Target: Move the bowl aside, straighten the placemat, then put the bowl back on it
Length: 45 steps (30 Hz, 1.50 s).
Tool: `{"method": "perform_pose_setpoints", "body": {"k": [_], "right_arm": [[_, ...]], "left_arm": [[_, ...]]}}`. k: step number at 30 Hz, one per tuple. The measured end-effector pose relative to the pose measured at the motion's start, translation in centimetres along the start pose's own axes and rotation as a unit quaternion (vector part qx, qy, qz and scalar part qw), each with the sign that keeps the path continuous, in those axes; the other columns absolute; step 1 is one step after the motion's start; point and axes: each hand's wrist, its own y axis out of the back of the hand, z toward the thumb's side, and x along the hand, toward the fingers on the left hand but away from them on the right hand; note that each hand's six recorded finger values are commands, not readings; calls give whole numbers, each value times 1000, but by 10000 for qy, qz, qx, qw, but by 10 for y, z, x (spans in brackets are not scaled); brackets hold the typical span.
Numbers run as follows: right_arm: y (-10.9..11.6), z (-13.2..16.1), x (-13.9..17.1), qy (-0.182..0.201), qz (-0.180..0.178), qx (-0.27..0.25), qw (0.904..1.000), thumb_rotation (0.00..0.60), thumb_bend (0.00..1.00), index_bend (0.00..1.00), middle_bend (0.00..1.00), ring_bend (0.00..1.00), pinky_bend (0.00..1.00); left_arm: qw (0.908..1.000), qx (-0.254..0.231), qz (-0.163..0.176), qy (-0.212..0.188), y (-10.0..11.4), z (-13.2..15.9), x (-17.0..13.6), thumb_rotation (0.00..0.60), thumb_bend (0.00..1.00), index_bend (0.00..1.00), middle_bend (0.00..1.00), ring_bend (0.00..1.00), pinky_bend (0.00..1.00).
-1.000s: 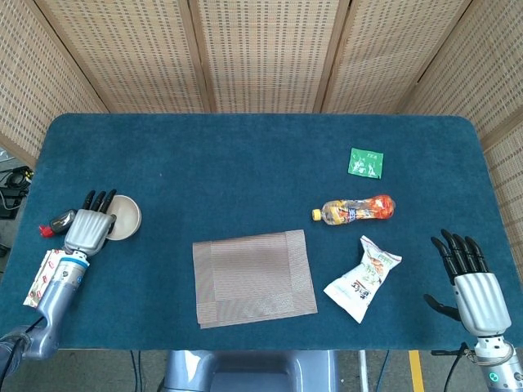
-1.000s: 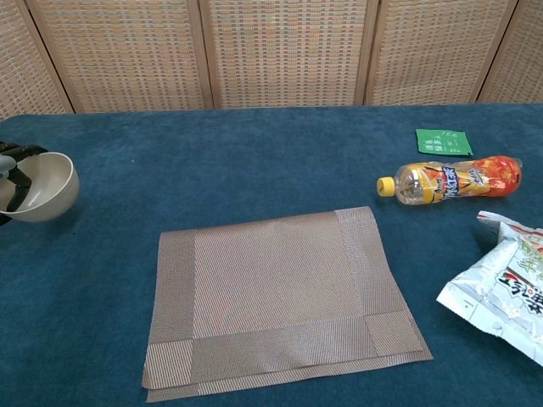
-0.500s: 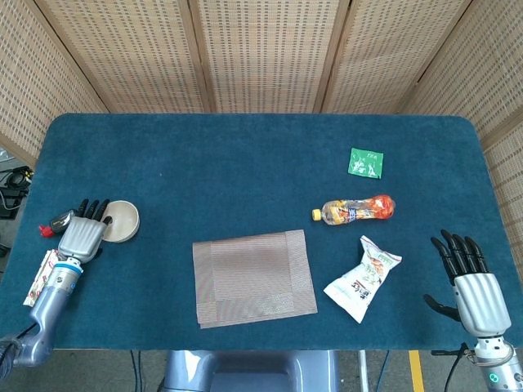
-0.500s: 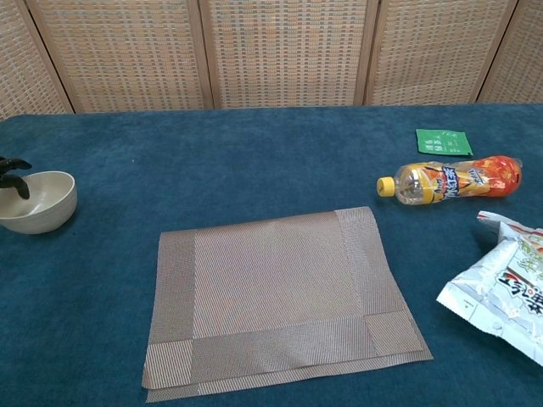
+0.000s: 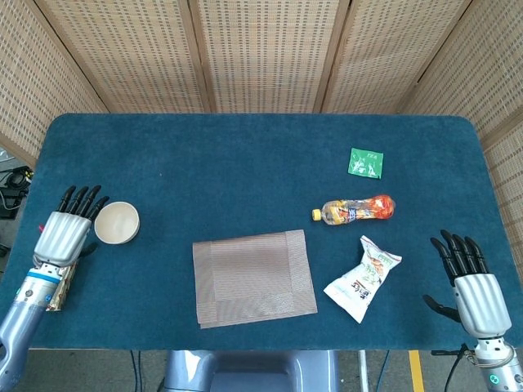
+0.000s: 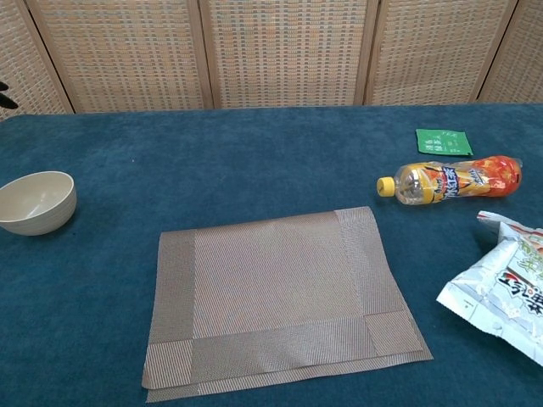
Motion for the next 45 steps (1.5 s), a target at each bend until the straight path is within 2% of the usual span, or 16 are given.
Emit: {"method": "perform_pose_setpoints", "body": {"k": [5, 10, 18, 24, 36, 45], "right_arm": [[2, 0, 1, -5, -46, -11, 10000, 600, 49, 0, 0, 0, 0], [5, -2, 1, -21, -77, -39, 10000, 600, 50, 0, 0, 0, 0], [7, -3, 1, -25, -105, -95, 9999, 600, 49, 0, 0, 0, 0], [8, -3, 1, -18, -95, -123, 9999, 600, 48, 0, 0, 0, 0], [11, -4, 2, -12, -125, -184, 9998, 600, 49, 0, 0, 0, 0], [12, -5, 2, -17, -139, -201, 9997, 600, 49, 0, 0, 0, 0]], "left_arm": [[9980, -161, 195, -573, 8, 43, -10, 600, 186, 239, 0, 0, 0], [9931, -304, 190, -1117, -1, 98, -22, 600, 195, 362, 0, 0, 0], [9837, -330, -122, -1764, -31, 172, -38, 600, 213, 377, 0, 0, 0], [9768, -336, -361, -2082, -52, 211, -49, 600, 223, 366, 0, 0, 0], [9681, -288, -525, -2434, -68, 249, -68, 600, 224, 400, 0, 0, 0], [9683, -296, -488, -2432, -64, 247, -72, 600, 223, 399, 0, 0, 0]]}}
